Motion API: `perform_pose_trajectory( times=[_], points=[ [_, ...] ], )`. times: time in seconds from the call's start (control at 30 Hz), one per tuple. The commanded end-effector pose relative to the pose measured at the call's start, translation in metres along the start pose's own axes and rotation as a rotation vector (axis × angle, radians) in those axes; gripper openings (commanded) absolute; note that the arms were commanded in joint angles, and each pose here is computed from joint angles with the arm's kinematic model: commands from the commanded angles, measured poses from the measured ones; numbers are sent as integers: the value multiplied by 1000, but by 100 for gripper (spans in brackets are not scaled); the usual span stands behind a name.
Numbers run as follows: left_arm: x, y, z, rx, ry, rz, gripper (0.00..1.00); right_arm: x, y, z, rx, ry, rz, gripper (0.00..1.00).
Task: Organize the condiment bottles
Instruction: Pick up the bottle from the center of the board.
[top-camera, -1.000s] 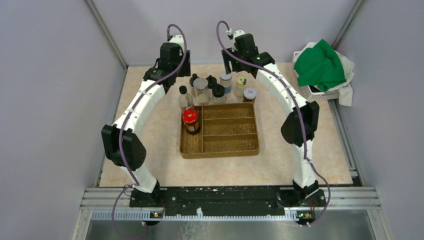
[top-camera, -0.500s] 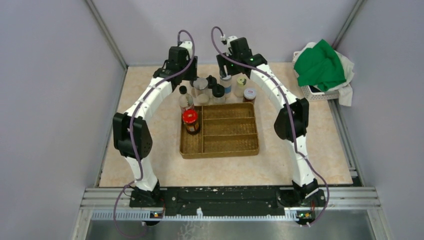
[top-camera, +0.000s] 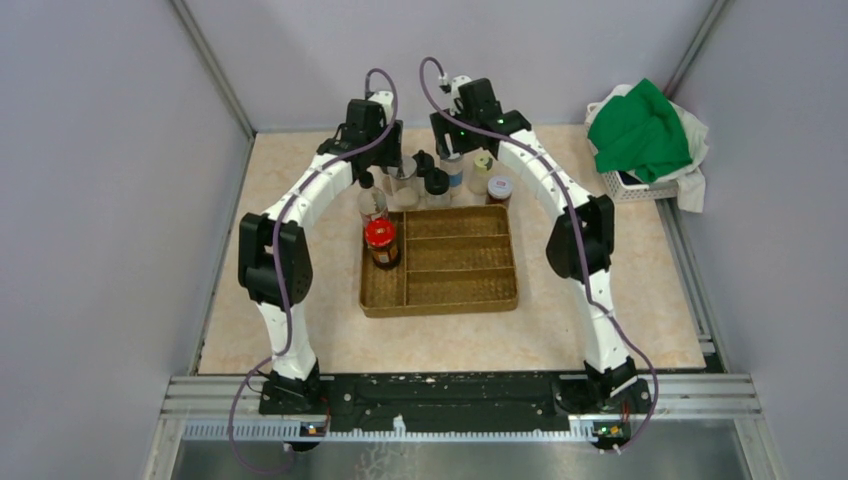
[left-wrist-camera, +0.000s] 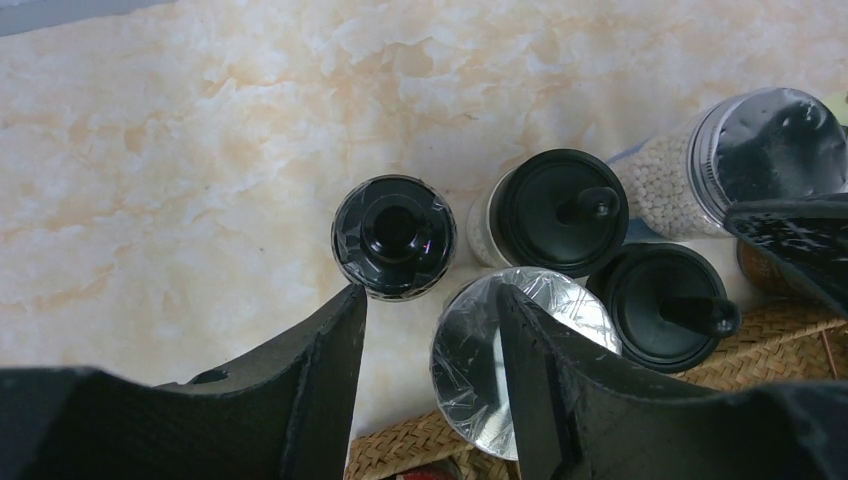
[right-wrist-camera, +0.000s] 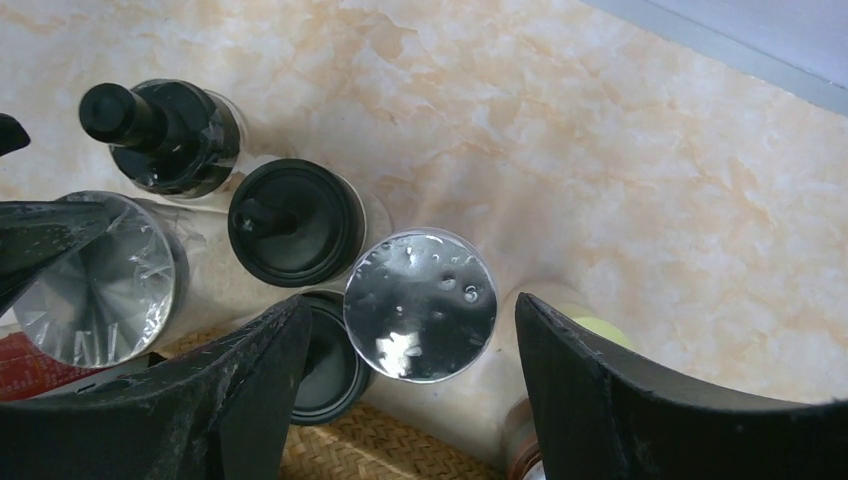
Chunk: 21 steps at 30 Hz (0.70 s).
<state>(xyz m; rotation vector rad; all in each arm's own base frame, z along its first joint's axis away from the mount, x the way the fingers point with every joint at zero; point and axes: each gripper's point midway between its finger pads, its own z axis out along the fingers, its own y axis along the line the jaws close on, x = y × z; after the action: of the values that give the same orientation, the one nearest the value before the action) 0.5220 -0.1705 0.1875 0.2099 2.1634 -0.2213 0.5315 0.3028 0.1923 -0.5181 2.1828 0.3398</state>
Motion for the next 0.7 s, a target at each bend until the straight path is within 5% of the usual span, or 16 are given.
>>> perform_pose_trajectory(
  times=[0.0, 0.23, 0.37, 0.67],
  points=[
    [-15, -9, 3, 49, -37, -5, 58, 11, 1, 18, -14, 15, -4, 74],
    [-13, -11, 2, 62, -32, -1, 58, 24, 0, 29, -13, 43, 0, 74],
    [-15, -11, 0, 62, -33, -1, 58, 24, -2, 31, -1, 37, 4, 61],
    [-16, -11, -5, 62, -35, 5, 58, 10, -3, 28, 5, -22, -1, 54]
  ],
)
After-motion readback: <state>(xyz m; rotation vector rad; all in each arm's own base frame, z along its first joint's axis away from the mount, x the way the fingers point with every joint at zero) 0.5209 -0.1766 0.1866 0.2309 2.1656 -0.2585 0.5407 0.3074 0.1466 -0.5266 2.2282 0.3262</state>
